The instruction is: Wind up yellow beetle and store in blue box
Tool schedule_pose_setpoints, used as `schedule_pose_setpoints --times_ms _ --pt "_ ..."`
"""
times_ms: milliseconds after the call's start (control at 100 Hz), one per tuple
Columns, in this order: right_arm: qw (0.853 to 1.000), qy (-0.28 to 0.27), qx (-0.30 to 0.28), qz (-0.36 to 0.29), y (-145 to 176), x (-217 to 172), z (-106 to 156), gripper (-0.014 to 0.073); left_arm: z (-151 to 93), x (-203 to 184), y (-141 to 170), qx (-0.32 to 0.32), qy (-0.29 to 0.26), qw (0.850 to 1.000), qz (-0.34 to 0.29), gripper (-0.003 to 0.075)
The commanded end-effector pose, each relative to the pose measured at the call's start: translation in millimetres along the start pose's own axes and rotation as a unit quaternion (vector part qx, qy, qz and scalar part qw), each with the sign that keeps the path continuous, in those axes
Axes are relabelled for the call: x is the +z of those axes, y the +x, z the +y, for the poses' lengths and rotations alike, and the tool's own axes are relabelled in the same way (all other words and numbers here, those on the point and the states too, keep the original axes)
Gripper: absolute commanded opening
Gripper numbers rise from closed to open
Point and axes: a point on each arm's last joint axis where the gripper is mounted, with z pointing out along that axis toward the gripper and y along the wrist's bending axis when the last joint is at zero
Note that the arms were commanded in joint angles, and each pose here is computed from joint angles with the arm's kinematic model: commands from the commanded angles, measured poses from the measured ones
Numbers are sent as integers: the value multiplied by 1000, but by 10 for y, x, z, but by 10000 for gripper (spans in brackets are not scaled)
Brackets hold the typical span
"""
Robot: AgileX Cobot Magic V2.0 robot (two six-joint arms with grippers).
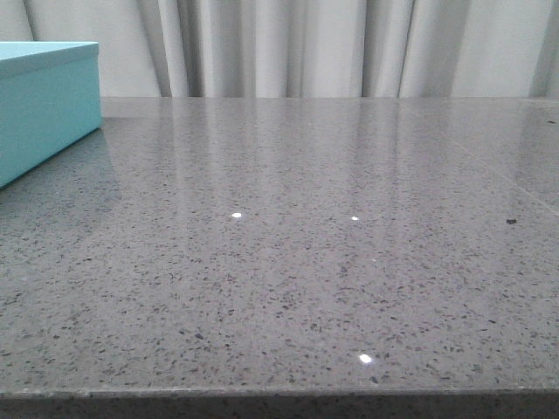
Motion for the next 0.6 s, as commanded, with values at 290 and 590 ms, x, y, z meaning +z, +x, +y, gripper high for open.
schedule_pose_setpoints --times_ms 290,590 --pt "999 -9 -14 -47 -137 -19 25 -67 2 -13 -111 -11 -1 999 -51 -19" --pt "999 -9 -14 -47 -137 -19 25 -67 122 81 209 19 -42 974 -221 -18"
